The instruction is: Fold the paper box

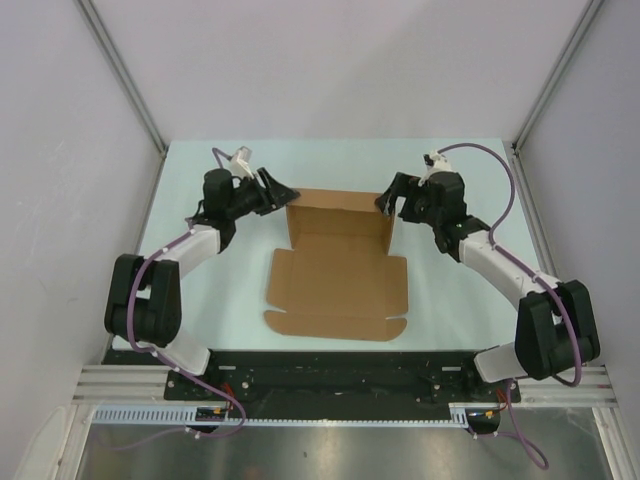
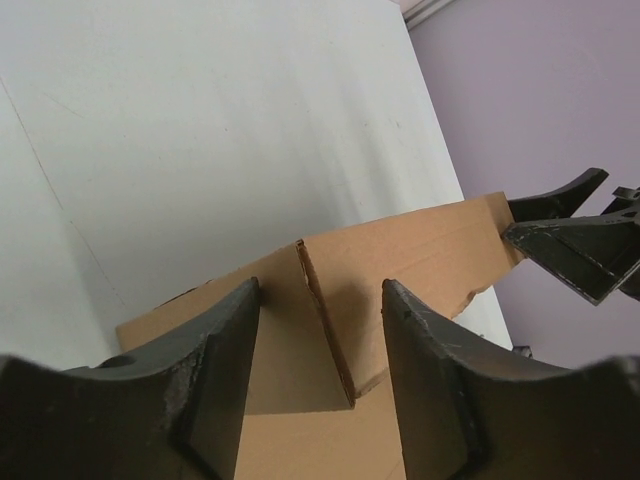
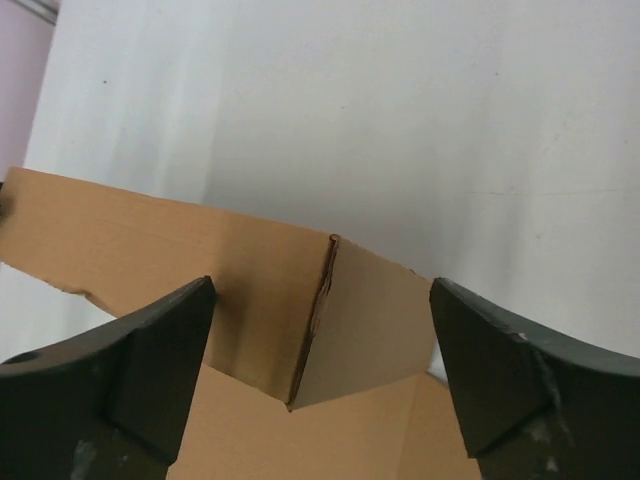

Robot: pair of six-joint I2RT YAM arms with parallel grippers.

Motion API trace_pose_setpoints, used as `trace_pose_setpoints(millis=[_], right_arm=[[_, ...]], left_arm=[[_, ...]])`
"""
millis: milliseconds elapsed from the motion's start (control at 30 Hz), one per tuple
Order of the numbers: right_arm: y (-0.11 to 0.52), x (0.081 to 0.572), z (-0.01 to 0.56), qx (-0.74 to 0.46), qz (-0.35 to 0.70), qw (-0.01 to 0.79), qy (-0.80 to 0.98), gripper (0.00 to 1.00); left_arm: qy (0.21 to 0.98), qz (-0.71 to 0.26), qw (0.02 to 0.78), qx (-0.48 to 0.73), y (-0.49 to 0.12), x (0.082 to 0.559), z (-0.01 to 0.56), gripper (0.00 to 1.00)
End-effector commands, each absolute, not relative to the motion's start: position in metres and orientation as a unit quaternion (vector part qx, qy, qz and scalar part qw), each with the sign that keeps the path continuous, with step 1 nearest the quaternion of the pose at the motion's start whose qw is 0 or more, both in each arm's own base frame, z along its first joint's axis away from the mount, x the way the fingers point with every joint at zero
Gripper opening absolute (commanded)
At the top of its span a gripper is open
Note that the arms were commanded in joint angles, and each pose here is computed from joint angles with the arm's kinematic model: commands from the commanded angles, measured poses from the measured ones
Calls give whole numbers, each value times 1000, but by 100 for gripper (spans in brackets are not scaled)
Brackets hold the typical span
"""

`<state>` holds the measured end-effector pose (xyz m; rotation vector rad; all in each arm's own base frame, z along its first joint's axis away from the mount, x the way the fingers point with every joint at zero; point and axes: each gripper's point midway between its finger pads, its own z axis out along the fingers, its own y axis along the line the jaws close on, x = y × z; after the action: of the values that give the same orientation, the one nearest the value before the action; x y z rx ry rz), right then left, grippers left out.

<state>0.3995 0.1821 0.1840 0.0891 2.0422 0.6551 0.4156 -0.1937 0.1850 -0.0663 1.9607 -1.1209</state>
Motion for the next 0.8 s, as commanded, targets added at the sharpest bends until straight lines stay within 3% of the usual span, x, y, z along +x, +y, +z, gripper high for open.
trace_pose_setpoints(millis=[0, 400, 767], right_arm=[[169, 393, 206, 34, 222, 500, 837, 99], [156, 341, 261, 6, 106, 574, 812, 100], [151, 344, 186, -37, 11, 527, 849, 93]], left_arm=[[770, -479, 421, -9, -207, 407, 204, 59], [755, -477, 450, -22, -206, 436, 230, 66], [732, -398, 544, -96, -165, 437, 260, 67]])
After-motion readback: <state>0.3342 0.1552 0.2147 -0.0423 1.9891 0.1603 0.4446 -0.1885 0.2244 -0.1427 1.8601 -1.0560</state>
